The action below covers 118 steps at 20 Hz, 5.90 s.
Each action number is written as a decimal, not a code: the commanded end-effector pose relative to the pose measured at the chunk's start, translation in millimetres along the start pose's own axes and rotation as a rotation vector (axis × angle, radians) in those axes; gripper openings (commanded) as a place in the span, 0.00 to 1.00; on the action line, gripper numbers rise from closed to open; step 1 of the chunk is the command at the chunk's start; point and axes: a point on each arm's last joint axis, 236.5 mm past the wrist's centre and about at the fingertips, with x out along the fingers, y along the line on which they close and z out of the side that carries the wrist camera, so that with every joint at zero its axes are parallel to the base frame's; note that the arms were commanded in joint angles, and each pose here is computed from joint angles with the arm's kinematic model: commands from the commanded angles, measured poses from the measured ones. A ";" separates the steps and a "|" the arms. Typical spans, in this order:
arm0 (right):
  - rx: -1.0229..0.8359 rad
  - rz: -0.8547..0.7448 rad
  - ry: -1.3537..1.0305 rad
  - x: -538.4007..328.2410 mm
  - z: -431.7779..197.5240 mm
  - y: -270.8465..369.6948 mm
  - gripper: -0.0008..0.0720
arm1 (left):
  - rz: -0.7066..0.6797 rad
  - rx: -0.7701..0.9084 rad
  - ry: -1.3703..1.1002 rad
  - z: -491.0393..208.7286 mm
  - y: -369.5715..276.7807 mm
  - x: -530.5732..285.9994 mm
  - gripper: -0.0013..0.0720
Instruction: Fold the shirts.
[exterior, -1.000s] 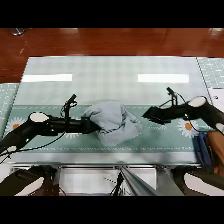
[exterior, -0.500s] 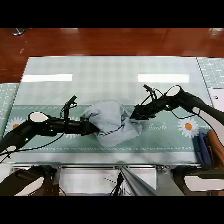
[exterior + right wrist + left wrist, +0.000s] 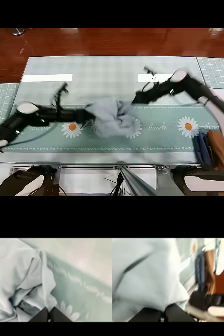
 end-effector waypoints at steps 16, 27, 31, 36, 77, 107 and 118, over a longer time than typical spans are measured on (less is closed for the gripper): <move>-0.572 -0.469 -1.101 -469.3 -59.4 240.8 0.05 | 0.362 0.697 -0.508 94.5 -284.3 -264.9 0.04; -0.147 -0.644 -0.584 -338.8 -146.3 76.1 0.05 | 0.823 0.343 0.039 -0.7 -61.9 -199.0 0.04; 0.050 -0.836 -0.478 -300.0 -151.6 -23.3 0.05 | 1.018 0.213 -0.045 11.1 38.7 -185.0 0.05; 0.094 -0.811 -0.404 -219.6 -81.8 -93.1 0.05 | 0.792 0.108 -0.343 81.3 75.6 -101.8 0.05; 0.775 -0.283 -0.146 -118.4 -205.2 -177.8 0.79 | 0.245 -0.169 -0.047 73.0 185.0 -74.5 0.05; -0.149 -0.437 -0.887 -416.4 110.9 61.2 0.05 | -0.161 0.476 -0.832 269.5 -216.3 -279.8 0.04; -0.359 -0.722 -1.274 -535.7 -79.3 212.8 0.05 | 0.812 0.887 -1.316 94.5 -359.4 -451.1 0.04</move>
